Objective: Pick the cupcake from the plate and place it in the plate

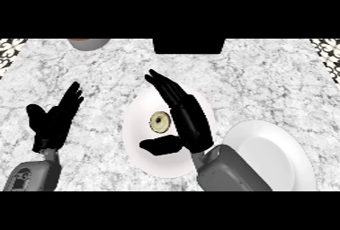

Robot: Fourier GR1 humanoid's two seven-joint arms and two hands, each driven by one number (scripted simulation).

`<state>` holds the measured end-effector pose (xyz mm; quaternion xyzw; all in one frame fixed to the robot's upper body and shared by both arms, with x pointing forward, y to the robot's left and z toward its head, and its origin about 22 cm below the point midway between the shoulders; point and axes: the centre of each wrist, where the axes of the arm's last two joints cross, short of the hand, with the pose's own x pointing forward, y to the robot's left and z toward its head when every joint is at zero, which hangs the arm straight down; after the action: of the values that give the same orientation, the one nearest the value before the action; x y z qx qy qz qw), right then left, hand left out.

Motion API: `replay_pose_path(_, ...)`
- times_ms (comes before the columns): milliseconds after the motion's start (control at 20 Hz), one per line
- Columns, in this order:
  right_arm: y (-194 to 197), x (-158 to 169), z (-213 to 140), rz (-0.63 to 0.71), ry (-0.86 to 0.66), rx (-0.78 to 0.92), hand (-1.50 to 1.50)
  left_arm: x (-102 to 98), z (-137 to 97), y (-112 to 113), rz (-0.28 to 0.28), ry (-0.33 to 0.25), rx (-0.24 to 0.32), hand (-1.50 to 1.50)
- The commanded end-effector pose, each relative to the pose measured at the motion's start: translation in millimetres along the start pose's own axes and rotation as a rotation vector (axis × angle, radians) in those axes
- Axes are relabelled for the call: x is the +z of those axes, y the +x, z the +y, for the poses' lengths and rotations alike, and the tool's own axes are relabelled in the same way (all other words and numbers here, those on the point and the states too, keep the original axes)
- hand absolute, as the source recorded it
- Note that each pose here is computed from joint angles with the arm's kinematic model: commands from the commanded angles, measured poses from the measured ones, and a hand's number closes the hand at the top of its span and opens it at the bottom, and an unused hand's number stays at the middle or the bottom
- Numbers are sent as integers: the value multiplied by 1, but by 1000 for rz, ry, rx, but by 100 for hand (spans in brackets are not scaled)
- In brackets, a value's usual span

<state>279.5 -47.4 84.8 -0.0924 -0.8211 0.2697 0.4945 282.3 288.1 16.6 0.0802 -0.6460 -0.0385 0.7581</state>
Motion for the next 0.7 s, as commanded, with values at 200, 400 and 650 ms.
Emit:
replay_pose_path(200, -1, 21, -28, 167, 54, -365, -150, 0, 3, -6, -1, 24, -14, 0)
replay_pose_path(400, -15, 29, -63, 174, 99, -402, -150, 2, -6, 8, 3, -31, 8, 0)
replay_pose_path(650, -34, 16, -75, 121, 60, -376, -150, 12, 0, -4, -3, 10, 10, 0)
